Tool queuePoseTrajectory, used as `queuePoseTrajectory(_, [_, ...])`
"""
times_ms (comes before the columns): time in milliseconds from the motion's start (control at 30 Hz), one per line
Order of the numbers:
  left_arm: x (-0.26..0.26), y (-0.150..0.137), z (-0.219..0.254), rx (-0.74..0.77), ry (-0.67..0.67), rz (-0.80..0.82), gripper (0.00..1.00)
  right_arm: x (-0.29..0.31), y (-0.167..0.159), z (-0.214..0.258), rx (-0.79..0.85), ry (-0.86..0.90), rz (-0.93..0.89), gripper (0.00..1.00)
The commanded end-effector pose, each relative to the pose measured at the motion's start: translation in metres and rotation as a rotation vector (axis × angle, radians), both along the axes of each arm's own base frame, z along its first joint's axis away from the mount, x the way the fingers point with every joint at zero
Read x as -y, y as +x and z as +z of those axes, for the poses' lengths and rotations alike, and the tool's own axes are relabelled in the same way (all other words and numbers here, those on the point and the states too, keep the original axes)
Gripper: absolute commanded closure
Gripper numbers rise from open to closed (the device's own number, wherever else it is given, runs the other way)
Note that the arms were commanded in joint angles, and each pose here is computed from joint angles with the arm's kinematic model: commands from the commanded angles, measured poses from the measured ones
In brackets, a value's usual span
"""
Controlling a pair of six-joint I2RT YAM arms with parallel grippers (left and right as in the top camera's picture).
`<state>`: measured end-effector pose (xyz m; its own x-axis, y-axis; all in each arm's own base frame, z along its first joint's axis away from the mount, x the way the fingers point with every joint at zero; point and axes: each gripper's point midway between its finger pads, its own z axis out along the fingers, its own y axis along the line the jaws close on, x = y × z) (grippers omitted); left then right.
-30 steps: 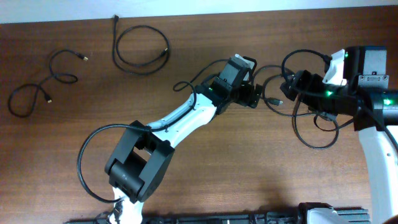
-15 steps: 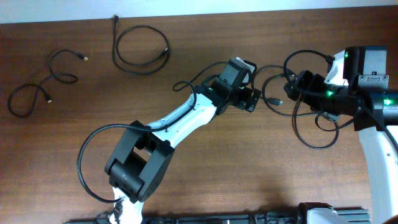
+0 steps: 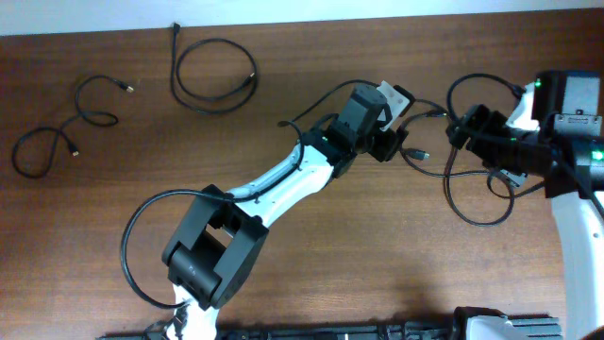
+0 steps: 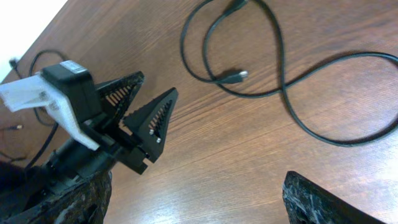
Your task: Untangle cables
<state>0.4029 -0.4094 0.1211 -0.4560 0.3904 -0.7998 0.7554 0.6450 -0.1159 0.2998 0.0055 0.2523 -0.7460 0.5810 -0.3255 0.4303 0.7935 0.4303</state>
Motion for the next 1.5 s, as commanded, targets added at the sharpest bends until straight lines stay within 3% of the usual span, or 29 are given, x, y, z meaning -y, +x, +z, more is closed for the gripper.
queuePoseTrajectory(0, [0.025,-0.015,-0.009,0.008,-0.023,-0.076,0.37,0.014,-0.015,0.011,0.024,-0.015,-0.063,0.14])
queuePoseTrajectory(67, [0.035,-0.019,-0.015,0.015,-0.033,-0.092,0.48,0.019,-0.023,0.012,0.012,-0.020,-0.080,0.14])
queuePoseTrajectory(133, [0.046,-0.026,-0.027,0.016,-0.034,-0.113,0.66,0.026,-0.034,0.010,-0.018,-0.039,-0.109,0.14])
queuePoseTrajectory(200, [0.054,-0.031,-0.038,0.011,-0.030,-0.128,0.79,0.029,-0.042,0.008,-0.039,-0.062,-0.124,0.14])
queuePoseTrajectory(367, [0.059,-0.023,-0.050,0.016,-0.067,-0.107,1.00,0.027,-0.050,0.005,-0.072,-0.059,-0.121,0.14])
queuePoseTrajectory(600, [0.063,-0.005,-0.070,0.079,-0.084,-0.056,1.00,0.026,-0.057,0.001,-0.107,-0.056,-0.116,0.07])
queuePoseTrajectory(933, [0.040,0.021,-0.098,0.085,-0.039,0.032,1.00,0.028,-0.059,0.000,-0.114,-0.079,-0.103,0.07])
queuePoseTrajectory(1233, [0.038,0.015,-0.125,0.045,-0.007,0.020,1.00,0.028,-0.059,-0.001,-0.117,-0.081,-0.099,0.06])
queuePoseTrajectory(1467, [0.040,0.020,-0.117,0.080,-0.017,0.025,1.00,0.030,-0.059,-0.001,-0.120,-0.088,-0.103,0.06])
